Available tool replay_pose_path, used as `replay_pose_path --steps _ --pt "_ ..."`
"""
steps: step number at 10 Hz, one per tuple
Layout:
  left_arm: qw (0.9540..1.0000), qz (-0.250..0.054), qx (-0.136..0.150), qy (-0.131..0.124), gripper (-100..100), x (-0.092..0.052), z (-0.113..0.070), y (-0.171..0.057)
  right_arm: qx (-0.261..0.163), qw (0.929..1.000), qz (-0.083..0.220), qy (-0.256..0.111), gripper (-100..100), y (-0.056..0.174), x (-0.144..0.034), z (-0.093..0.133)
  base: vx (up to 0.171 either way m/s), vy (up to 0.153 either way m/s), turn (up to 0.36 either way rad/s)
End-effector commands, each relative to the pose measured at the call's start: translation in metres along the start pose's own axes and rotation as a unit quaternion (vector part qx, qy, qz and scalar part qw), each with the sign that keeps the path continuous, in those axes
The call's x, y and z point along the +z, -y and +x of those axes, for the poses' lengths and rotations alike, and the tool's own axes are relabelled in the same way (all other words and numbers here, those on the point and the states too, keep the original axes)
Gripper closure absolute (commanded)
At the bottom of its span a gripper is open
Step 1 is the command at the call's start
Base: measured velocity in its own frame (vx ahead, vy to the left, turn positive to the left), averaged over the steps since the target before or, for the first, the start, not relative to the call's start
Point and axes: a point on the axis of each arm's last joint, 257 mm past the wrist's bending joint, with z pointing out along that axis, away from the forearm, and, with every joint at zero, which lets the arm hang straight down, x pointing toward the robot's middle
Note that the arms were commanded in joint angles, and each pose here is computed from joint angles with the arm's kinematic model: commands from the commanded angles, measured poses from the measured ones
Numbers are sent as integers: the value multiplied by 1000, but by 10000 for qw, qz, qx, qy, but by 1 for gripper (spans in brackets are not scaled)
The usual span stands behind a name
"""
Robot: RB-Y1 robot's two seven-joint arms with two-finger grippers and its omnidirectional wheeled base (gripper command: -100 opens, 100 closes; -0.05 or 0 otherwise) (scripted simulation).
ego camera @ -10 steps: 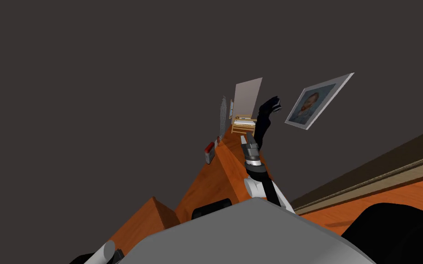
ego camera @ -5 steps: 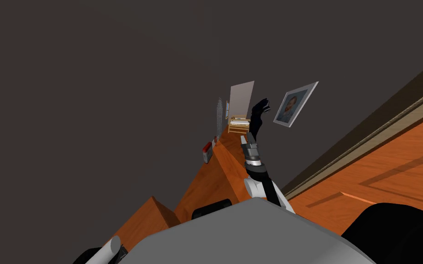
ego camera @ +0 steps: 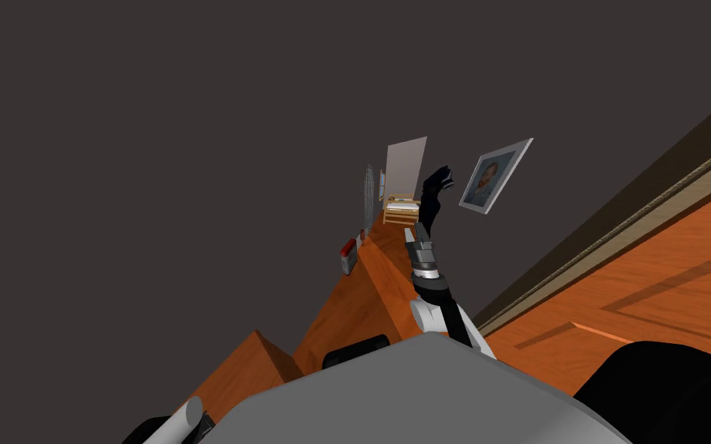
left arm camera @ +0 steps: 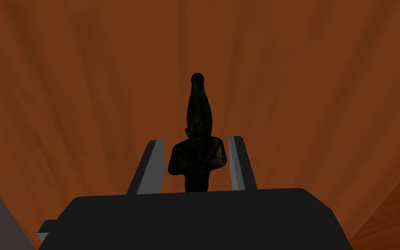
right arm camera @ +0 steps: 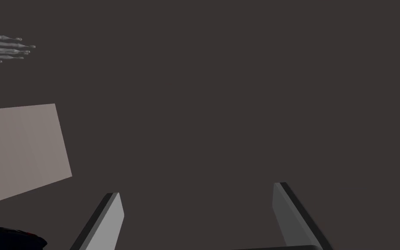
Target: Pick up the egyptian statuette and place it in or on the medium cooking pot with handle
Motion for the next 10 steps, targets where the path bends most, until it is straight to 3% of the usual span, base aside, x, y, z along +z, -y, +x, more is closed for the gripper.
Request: replay_pose_path --steps 1,9,10 --pt "9999 10 121 -16 100 -3 -5 1 0 10000 0 0 0 0 0 0 87 -13 235" --pt "9963 22 850 -157 100 -21 -22 7 -1 10000 1 0 0 0 0 0 130 -47 196" --pt "9969 26 777 -143 100 -19 -21 7 -1 10000 1 0 0 0 0 0 48 -26 44"
